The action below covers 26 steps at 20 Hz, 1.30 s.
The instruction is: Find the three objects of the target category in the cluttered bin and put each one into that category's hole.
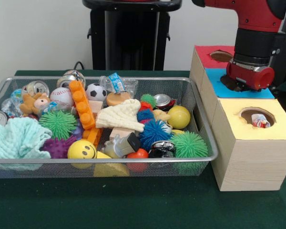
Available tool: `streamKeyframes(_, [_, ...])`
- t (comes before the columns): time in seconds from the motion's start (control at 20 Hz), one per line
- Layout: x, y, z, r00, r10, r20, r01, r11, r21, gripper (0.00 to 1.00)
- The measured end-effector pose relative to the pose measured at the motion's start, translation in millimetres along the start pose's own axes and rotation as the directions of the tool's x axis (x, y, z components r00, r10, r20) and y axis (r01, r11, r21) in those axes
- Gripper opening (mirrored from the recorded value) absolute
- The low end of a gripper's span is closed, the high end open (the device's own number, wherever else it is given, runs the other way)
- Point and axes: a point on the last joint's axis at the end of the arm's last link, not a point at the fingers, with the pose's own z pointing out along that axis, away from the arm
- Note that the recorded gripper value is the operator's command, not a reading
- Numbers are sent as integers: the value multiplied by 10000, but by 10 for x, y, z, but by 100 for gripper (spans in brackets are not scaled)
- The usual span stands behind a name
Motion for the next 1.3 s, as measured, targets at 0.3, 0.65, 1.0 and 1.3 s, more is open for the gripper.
streamKeyframes(0.3, [-31,0,26,9995,259,-186,-261,9996,-72,0])
streamKeyframes(0.65, [-67,-35,-79,9959,593,-688,-602,9981,-103,0])
streamKeyframes(1.0, [-19,-68,-778,9848,654,-1609,-650,9979,76,0])
streamKeyframes(1.3, [230,-13,-1304,9676,220,-2516,-169,9996,225,0])
